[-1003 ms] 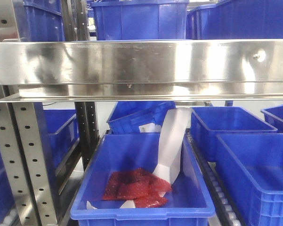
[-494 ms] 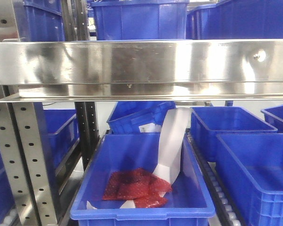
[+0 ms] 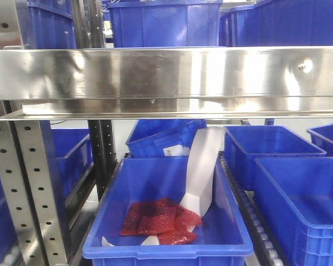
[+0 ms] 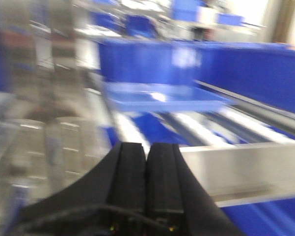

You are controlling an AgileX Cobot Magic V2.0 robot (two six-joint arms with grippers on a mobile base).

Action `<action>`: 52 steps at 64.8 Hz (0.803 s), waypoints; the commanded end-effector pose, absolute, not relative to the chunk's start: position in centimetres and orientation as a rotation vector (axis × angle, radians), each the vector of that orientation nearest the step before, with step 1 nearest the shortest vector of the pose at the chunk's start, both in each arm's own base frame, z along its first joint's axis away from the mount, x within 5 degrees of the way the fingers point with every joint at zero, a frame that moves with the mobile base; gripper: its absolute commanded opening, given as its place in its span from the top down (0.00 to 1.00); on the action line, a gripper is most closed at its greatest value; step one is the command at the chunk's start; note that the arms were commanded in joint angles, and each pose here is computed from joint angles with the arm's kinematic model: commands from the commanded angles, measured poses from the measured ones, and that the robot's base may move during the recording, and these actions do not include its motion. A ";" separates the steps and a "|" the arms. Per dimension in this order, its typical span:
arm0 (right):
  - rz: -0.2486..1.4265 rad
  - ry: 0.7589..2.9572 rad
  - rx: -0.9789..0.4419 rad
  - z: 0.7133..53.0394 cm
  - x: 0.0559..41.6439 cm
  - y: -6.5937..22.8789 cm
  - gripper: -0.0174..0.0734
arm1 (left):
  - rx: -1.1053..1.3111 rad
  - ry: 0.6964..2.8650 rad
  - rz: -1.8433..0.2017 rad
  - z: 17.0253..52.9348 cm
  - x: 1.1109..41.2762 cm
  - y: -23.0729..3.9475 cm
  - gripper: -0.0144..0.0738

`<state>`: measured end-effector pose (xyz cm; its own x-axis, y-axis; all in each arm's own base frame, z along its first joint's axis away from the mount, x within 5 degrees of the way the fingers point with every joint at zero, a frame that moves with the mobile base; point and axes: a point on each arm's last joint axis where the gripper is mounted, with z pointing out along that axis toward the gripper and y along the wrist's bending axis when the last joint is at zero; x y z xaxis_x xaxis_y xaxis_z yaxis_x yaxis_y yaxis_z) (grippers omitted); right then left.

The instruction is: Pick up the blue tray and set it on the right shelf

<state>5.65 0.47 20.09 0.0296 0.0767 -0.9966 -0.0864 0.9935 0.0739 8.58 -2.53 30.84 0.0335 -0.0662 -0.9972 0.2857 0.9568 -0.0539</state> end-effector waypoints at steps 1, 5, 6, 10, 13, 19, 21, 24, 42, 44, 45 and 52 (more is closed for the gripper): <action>0.125 1.408 -0.005 21.8 5.3 0.4 0.76 | 0.128 1.404 -0.172 31.7 7.2 -1.4 0.89; 0.125 1.408 -0.005 21.8 5.3 0.4 0.76 | 0.058 1.398 -0.150 30.4 6.6 -0.9 0.89; 0.125 1.408 -0.005 21.8 5.3 0.4 0.76 | 0.046 1.406 -0.135 29.9 6.5 -0.7 0.89; 0.125 1.408 -0.005 21.8 5.3 0.4 0.76 | 0.003 1.414 -0.107 28.0 6.1 -0.4 0.89; 0.125 1.408 -0.005 21.8 5.3 0.4 0.76 | -0.031 1.416 -0.113 26.7 5.8 -0.3 0.89; 0.125 1.408 -0.005 21.8 5.3 0.4 0.76 | -0.095 1.427 -0.167 23.7 5.4 -0.2 0.89; 0.125 1.408 -0.005 21.8 5.3 0.4 0.76 | -0.095 1.430 -0.172 22.7 5.4 -0.2 0.89; 0.125 1.408 -0.005 21.8 5.3 0.4 0.76 | -0.091 1.445 -0.177 20.9 5.4 -0.2 0.89; 0.125 1.408 -0.005 21.8 5.3 0.4 0.76 | -0.012 1.483 -0.159 19.8 5.6 -0.5 0.89; 0.125 1.408 -0.005 21.8 5.3 0.4 0.76 | 0.010 1.483 -0.135 19.8 5.6 -0.5 0.89; 0.125 1.408 -0.005 21.8 5.3 0.4 0.76 | 0.023 1.482 -0.120 19.8 5.6 -0.5 0.89; 0.125 1.408 -0.005 21.8 5.3 0.4 0.76 | 0.051 1.483 -0.089 19.8 5.6 -0.5 0.89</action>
<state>5.65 0.47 20.09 0.0296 0.0767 -0.9966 -0.0864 0.9935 0.0739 5.65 -0.52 19.87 0.0075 -0.0464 -0.9989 0.0893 0.9950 -0.0456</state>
